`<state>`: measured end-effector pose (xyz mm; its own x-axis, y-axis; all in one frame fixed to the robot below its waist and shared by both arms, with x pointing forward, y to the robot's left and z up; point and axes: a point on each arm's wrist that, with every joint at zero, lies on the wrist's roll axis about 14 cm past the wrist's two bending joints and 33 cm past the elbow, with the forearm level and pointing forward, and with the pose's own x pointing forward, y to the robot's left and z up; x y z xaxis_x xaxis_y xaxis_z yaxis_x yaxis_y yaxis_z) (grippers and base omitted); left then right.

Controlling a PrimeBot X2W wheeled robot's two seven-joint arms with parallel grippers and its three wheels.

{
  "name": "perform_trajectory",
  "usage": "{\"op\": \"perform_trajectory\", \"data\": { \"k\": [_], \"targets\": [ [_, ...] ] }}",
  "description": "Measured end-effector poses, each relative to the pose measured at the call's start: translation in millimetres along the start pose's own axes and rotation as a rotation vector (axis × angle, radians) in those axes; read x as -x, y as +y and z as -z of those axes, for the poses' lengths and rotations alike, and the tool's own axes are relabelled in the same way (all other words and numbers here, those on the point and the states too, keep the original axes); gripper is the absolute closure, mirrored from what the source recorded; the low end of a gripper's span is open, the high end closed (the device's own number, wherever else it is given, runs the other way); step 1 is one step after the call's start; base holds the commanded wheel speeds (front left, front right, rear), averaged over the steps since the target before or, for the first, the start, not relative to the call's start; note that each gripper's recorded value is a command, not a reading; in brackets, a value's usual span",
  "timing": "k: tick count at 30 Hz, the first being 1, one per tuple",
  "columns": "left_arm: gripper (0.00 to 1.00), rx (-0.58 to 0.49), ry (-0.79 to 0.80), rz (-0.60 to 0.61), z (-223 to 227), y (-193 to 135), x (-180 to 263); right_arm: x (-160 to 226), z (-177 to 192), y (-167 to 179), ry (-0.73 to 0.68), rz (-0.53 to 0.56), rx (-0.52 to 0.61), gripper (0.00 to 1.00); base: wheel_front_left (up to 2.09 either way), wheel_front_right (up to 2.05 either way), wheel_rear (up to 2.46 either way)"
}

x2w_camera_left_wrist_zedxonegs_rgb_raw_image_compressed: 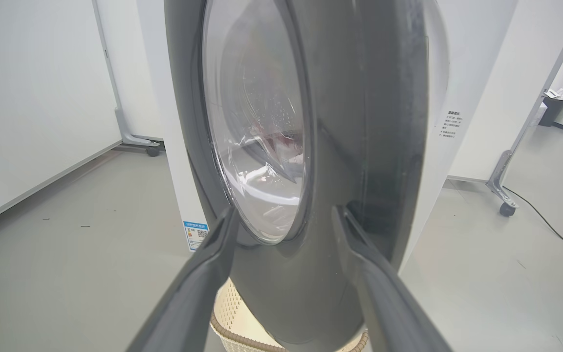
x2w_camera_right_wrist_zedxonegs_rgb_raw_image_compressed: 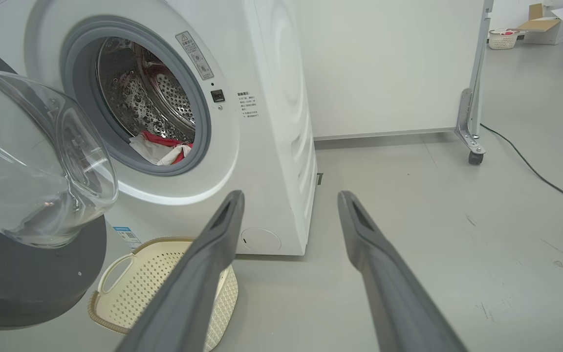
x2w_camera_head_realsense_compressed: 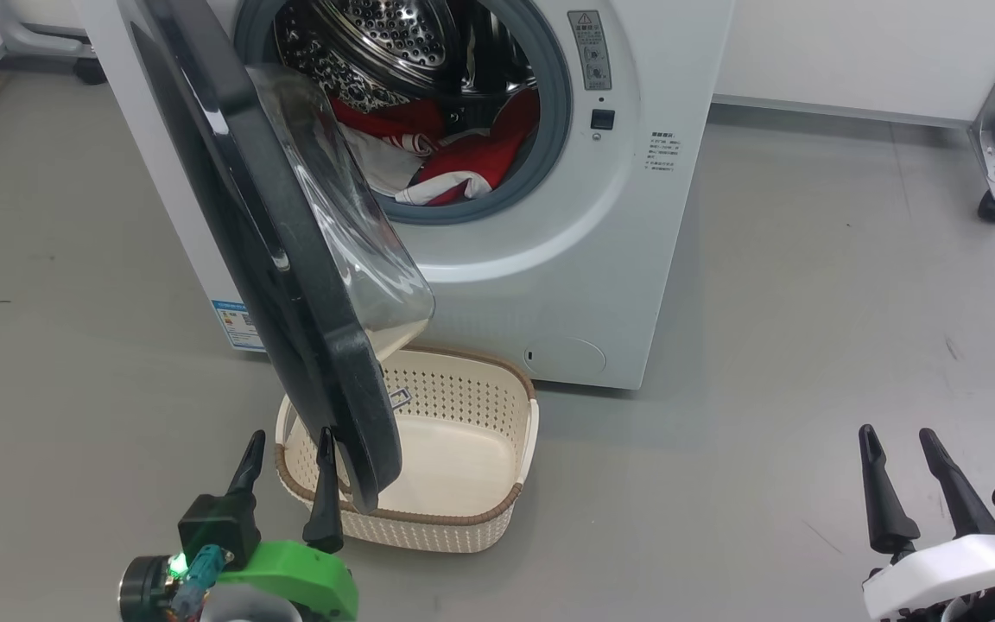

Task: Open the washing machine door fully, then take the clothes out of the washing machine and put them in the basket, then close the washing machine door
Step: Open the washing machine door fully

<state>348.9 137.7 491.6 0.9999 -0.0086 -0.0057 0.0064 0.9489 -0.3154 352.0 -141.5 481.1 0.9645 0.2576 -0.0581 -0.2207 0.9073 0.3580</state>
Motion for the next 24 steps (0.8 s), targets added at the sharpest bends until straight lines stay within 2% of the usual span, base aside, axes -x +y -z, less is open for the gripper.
{"op": "perform_trajectory", "data": {
  "k": [24],
  "targets": [
    [0.0, -0.048, 0.019, 0.003, 6.5, 3.3, 2.1, 1.1, -9.4, 4.7, -0.046, -0.006, 0.021, 0.0, 0.0, 0.0, 0.0]
  ]
}}
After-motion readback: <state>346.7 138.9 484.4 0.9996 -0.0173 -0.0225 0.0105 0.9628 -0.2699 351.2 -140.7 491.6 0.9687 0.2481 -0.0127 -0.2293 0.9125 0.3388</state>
